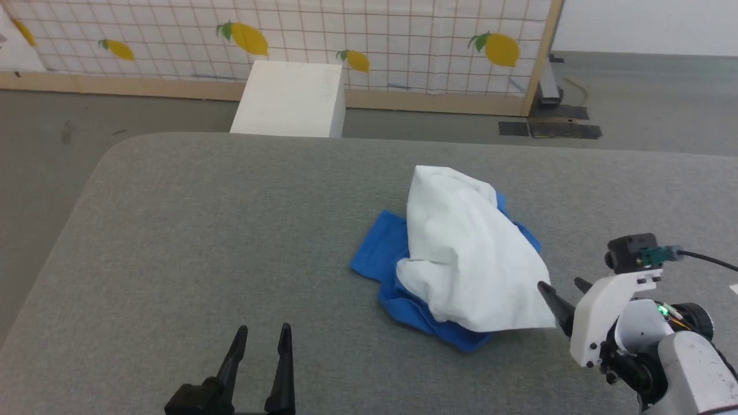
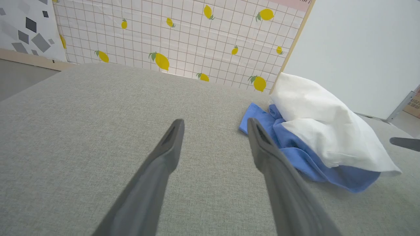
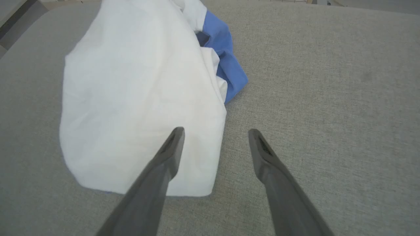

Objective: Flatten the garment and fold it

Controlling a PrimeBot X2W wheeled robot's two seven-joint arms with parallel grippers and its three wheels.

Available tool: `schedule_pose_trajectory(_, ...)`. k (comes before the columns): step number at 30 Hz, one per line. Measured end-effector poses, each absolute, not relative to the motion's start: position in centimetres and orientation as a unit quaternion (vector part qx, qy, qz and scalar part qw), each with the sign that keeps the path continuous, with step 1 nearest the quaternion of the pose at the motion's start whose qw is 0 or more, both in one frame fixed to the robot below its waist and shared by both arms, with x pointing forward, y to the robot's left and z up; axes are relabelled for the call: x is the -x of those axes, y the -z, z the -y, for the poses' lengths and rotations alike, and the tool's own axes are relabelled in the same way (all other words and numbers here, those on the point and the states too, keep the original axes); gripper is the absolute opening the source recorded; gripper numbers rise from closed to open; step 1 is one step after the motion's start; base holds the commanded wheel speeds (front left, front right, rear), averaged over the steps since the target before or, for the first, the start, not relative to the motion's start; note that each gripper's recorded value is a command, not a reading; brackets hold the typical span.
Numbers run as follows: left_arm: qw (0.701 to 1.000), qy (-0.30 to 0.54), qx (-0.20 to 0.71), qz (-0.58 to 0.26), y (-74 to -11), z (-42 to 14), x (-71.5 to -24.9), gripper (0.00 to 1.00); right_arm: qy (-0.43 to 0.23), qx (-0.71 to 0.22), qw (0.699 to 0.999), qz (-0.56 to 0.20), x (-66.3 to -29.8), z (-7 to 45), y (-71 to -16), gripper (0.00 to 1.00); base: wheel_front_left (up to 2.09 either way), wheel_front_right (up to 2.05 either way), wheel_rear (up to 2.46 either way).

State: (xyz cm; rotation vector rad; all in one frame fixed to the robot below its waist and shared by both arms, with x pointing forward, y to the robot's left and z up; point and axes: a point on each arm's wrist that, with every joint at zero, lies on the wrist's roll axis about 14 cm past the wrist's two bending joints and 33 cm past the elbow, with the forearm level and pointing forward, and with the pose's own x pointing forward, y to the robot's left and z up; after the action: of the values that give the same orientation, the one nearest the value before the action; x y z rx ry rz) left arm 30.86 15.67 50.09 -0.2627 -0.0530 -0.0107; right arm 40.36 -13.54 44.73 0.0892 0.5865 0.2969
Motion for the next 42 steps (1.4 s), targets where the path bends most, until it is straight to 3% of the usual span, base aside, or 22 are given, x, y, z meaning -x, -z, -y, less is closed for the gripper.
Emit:
schedule_pose_trajectory(7, 0.991, -0.008, 0.131, 0.016, -49.4, -16.2, -30.5, 1.00, -0.165, -0.028, 0.922, -0.350, -40.2, 12.1, -41.2, 1.00, 0.00, 0.00, 0.00)
schedule_pose_trajectory(8, 0.991, -0.009, 0.131, 0.015, -49.3, -16.3, -30.6, 1.00, -0.164, -0.030, 0.919, -0.357, -40.1, 12.0, -40.7, 0.84, 0.00, 0.00, 0.00)
schedule_pose_trajectory(10, 0.991, -0.010, 0.131, 0.015, -49.3, -16.3, -30.6, 1.00, -0.162, -0.036, 0.918, -0.361, -40.2, 11.7, -39.9, 0.12, 0.00, 0.00, 0.00)
schedule_pose_trajectory(11, 0.991, -0.011, 0.131, 0.015, -49.3, -16.4, -30.6, 1.00, -0.162, -0.040, 0.919, -0.357, -40.3, 11.5, -39.9, 0.00, 0.00, 0.00, 0.00)
schedule_pose_trajectory(20, 0.991, 0.004, 0.133, 0.008, -49.0, -15.5, -31.2, 1.00, -0.165, -0.063, 0.959, -0.221, -45.3, 12.0, -47.5, 0.00, 0.00, 0.00, 0.00)
schedule_pose_trajectory(27, 0.990, 0.035, 0.136, 0.003, -48.9, -13.7, -32.4, 1.00, -0.085, -0.087, 0.988, -0.095, -46.9, 20.0, -55.4, 0.00, 0.00, 0.00, 0.00)
schedule_pose_trajectory(30, 0.990, 0.040, 0.138, 0.001, -48.9, -13.4, -32.7, 1.00, -0.011, -0.070, 0.994, -0.086, -45.2, 25.9, -55.4, 0.00, 0.00, 0.00, 0.00)
schedule_pose_trajectory(34, 0.990, 0.039, 0.137, -0.008, -48.3, -13.4, -32.7, 1.00, 0.079, -0.044, 0.984, -0.156, -40.1, 31.9, -50.2, 0.00, 0.00, 0.00, 0.00)
schedule_pose_trajectory(39, 0.991, 0.035, 0.131, -0.016, -47.7, -13.7, -32.6, 1.00, 0.120, -0.067, 0.953, -0.271, -33.4, 31.9, -42.0, 0.00, 0.00, 0.00, 0.00)
schedule_pose_trajectory(40, 0.991, 0.037, 0.129, -0.017, -47.7, -13.7, -32.6, 1.00, 0.122, -0.083, 0.948, -0.282, -32.5, 31.1, -40.8, 0.04, 0.00, 0.00, 0.00)
schedule_pose_trajectory(42, 0.991, 0.043, 0.126, -0.018, -47.6, -13.5, -32.6, 1.00, 0.119, -0.089, 0.945, -0.292, -31.8, 30.1, -39.7, 0.45, 0.00, 0.00, 0.00)
